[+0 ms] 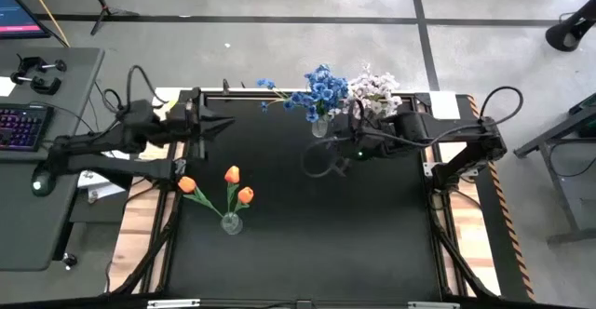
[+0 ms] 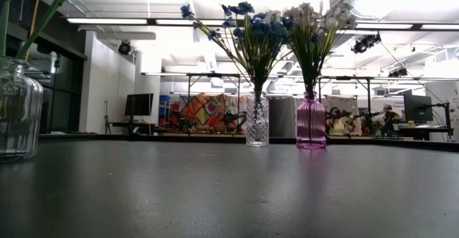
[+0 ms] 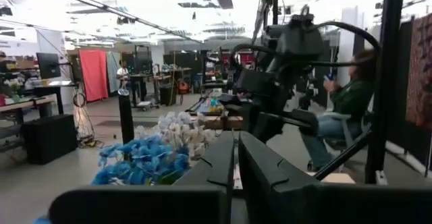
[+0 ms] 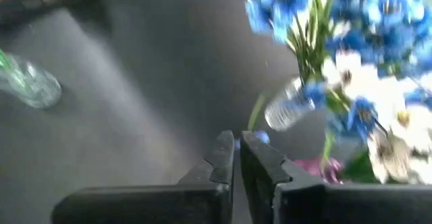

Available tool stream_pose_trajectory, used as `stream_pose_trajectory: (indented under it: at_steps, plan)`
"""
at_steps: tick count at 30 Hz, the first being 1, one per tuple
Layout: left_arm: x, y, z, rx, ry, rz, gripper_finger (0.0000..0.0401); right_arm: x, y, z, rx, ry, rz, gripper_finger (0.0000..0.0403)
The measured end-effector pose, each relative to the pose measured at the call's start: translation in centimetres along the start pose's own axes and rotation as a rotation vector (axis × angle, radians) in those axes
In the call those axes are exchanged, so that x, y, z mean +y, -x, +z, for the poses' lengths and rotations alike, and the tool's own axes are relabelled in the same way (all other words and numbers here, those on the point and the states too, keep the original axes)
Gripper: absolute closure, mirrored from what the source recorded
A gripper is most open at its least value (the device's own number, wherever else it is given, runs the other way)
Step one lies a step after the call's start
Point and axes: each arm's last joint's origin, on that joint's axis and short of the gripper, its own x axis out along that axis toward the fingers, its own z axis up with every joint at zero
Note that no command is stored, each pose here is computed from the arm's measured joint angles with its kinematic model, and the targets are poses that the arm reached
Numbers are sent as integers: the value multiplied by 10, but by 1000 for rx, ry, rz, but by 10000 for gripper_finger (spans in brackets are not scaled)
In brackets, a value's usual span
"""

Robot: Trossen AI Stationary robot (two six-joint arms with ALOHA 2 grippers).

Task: Sort flowers into vase by color
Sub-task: Return to Home Position

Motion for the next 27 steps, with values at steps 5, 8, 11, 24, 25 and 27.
stream_pose_trajectory:
  at_steps: [5,8,11,24,25,27]
  plan:
    - [13,-9,-13,-31,7,-32,395,-7,5,-31,61,12,49,386]
    - [16,-10,-30,-72,62,-25,399,-17,6,-60,67,-25,128,400]
    - [16,-8,-48,-95,116,-26,400,-29,8,-88,16,-93,244,396]
    - [8,11,-121,24,338,-6,401,-55,9,-133,-323,-257,568,400]
    - [8,15,-124,12,345,3,401,-55,9,-133,-329,-253,570,400]
    - [8,22,-131,-13,359,16,401,-55,9,-133,-325,-241,565,402]
